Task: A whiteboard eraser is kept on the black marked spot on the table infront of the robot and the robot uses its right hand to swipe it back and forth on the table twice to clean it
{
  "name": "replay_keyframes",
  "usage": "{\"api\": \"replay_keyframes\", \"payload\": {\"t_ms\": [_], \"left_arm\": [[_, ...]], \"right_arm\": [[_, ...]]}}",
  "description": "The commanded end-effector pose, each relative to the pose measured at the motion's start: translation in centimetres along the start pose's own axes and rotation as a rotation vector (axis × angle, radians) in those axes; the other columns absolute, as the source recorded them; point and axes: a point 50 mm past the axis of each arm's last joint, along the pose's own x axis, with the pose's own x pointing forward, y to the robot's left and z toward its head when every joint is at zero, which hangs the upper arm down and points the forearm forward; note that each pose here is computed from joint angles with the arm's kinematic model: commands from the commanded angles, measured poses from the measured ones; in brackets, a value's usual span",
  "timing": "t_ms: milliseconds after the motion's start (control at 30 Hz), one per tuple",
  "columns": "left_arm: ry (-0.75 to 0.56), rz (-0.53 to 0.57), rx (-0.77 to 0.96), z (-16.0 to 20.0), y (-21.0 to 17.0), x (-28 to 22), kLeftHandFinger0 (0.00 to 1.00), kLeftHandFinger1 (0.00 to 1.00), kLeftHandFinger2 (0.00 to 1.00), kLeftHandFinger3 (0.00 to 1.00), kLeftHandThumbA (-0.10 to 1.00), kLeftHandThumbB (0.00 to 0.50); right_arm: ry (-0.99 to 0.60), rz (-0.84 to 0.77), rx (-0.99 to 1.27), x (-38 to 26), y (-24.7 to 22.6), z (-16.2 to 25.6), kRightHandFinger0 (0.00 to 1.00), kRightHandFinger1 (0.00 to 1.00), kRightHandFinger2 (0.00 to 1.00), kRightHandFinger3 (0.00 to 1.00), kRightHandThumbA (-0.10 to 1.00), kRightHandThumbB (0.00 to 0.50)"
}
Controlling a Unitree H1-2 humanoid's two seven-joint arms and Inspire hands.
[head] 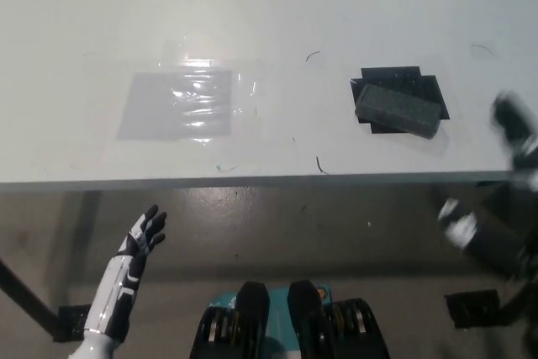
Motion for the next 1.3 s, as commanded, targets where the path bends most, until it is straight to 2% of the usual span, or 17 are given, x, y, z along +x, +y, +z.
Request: {"api": "replay_keyframes", "payload": {"t_ms": [0,33,67,167,233,267,400,467,533,600,700,767,800,867,900,1000,1267], "left_arm": [[-0.142,-0.075,0.007,2.7,0.1,-0.3,1.00,1.00,1.00,1.00,1.00,0.449],[-0.145,-0.073,0.008,2.6,0.1,-0.4,1.00,1.00,1.00,1.00,1.00,0.451],[-0.143,-0.070,0.002,2.6,0.0,-0.3,1.00,1.00,1.00,1.00,1.00,0.456],[-0.135,-0.066,0.009,2.5,0.1,-0.3,1.00,1.00,1.00,1.00,1.00,0.471],[-0.139,-0.072,0.015,2.4,0.1,-0.2,1.00,1.00,1.00,1.00,1.00,0.460],[-0.142,-0.074,0.019,2.3,0.1,-0.1,1.00,1.00,1.00,1.00,1.00,0.463],[-0.142,-0.084,0.026,2.1,0.1,-0.1,1.00,1.00,1.00,1.00,1.00,0.460],[-0.142,-0.088,0.033,2.0,0.1,-0.2,1.00,1.00,1.00,1.00,1.00,0.456],[-0.140,-0.091,0.031,1.9,0.2,-0.4,1.00,1.00,1.00,1.00,1.00,0.448],[-0.132,-0.095,0.026,1.8,0.2,-0.6,1.00,1.00,1.00,1.00,1.00,0.445],[-0.127,-0.094,0.041,1.7,0.1,-0.8,1.00,1.00,1.00,1.00,1.00,0.452],[-0.125,-0.092,0.042,1.7,0.1,-0.9,1.00,1.00,1.00,1.00,1.00,0.449],[-0.125,-0.091,0.039,1.7,0.1,-0.9,1.00,1.00,1.00,1.00,1.00,0.450],[-0.124,-0.091,0.040,1.7,0.1,-1.0,1.00,1.00,1.00,1.00,1.00,0.450],[-0.124,-0.093,0.038,1.7,0.1,-0.9,1.00,1.00,1.00,1.00,1.00,0.447],[-0.123,-0.096,0.042,1.6,0.2,-1.0,1.00,1.00,1.00,1.00,1.00,0.453],[-0.125,-0.099,0.079,1.8,0.5,-1.2,1.00,1.00,1.00,1.00,1.00,0.450]], "right_arm": [[-0.048,0.090,-0.311,13.9,-7.0,7.8,1.00,1.00,1.00,1.00,0.58,0.251],[-0.032,0.112,-0.355,17.1,-7.7,8.0,1.00,1.00,1.00,1.00,0.59,0.274],[0.000,0.147,-0.421,20.9,-8.3,7.9,1.00,1.00,1.00,1.00,0.67,0.312],[0.087,0.207,-0.468,26.6,-8.5,7.2,1.00,1.00,1.00,1.00,0.62,0.321],[0.213,0.282,-0.576,31.2,-7.9,5.8,1.00,1.00,1.00,1.00,0.71,0.365],[0.279,0.306,-0.617,33.2,-7.4,4.8,1.00,1.00,1.00,1.00,0.71,0.377],[0.400,0.382,-0.718,36.6,-5.6,2.5,1.00,1.00,1.00,1.00,0.78,0.402],[0.482,0.430,-0.751,38.1,-3.7,0.9,1.00,1.00,1.00,1.00,0.78,0.383],[0.542,0.446,-0.772,38.6,-2.5,-0.2,1.00,1.00,1.00,1.00,0.76,0.367],[0.581,0.499,-0.793,38.6,-1.1,-2.3,1.00,1.00,1.00,1.00,0.85,0.357],[0.630,0.544,-0.787,38.2,0.0,-3.9,1.00,1.00,1.00,1.00,0.87,0.354],[0.682,0.608,-0.824,37.8,1.2,-5.4,1.00,1.00,1.00,1.00,1.00,0.363],[0.686,0.634,-0.836,37.7,1.5,-5.8,1.00,1.00,1.00,1.00,1.00,0.341],[0.766,0.678,-0.809,36.7,2.5,-7.1,1.00,1.00,1.00,1.00,1.00,0.349],[0.800,0.694,-0.829,36.4,2.9,-7.7,1.00,1.00,1.00,1.00,1.00,0.378],[0.883,0.780,-0.817,35.4,3.2,-9.0,1.00,1.00,1.00,1.00,1.00,0.319],[1.013,0.831,-0.797,34.0,2.6,-10.7,1.00,1.00,1.00,1.00,1.00,0.369]]}}
